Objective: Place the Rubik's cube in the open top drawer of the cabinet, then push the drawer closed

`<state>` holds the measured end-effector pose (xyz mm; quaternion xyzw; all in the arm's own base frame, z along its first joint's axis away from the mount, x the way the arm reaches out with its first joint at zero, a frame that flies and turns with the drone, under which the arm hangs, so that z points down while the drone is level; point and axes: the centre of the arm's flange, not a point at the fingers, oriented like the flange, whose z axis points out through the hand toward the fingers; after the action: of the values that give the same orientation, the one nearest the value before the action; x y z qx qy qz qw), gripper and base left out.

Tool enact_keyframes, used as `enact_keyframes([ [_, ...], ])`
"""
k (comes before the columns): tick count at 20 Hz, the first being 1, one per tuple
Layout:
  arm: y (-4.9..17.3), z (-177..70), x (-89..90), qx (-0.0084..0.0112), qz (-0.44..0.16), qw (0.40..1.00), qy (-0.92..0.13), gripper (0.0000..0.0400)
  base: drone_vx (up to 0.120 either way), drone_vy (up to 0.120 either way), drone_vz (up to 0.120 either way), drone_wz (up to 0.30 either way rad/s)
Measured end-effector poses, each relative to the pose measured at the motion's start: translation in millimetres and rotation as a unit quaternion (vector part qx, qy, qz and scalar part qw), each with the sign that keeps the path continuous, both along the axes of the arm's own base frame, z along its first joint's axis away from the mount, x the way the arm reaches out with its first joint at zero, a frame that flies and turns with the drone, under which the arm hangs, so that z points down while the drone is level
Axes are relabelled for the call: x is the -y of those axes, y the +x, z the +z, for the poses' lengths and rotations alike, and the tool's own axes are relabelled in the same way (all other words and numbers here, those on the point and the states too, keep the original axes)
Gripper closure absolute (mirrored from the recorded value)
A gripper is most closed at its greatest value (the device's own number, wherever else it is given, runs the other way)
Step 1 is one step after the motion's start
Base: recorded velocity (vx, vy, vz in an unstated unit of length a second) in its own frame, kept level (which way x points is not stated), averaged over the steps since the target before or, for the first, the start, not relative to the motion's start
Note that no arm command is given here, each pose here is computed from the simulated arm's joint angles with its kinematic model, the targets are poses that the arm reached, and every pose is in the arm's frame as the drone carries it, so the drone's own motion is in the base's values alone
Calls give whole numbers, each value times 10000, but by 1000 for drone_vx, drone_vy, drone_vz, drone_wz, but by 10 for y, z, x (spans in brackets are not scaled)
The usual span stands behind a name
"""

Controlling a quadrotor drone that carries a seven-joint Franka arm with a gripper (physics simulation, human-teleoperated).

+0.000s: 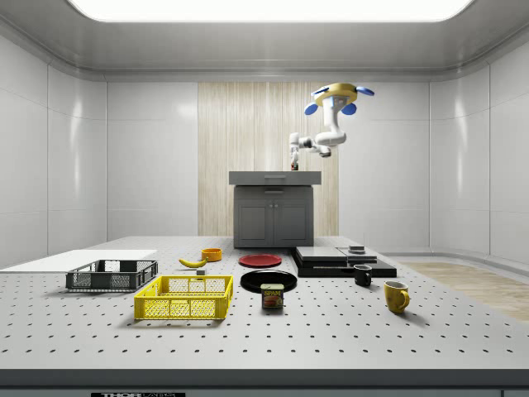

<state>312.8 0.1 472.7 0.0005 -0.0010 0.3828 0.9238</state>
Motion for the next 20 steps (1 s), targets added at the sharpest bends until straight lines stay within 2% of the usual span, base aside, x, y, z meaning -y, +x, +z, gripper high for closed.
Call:
enact_keyframes([
  [6, 0, 0, 0, 0, 0, 10000, 0, 75, 0, -113, 0, 0],
  [11, 0, 90, 0, 0, 0, 10000, 0, 75, 0, 0, 0, 0],
  [20, 0, 455, -1, 1, 1, 10000, 0, 75, 0, 0, 0, 0],
])
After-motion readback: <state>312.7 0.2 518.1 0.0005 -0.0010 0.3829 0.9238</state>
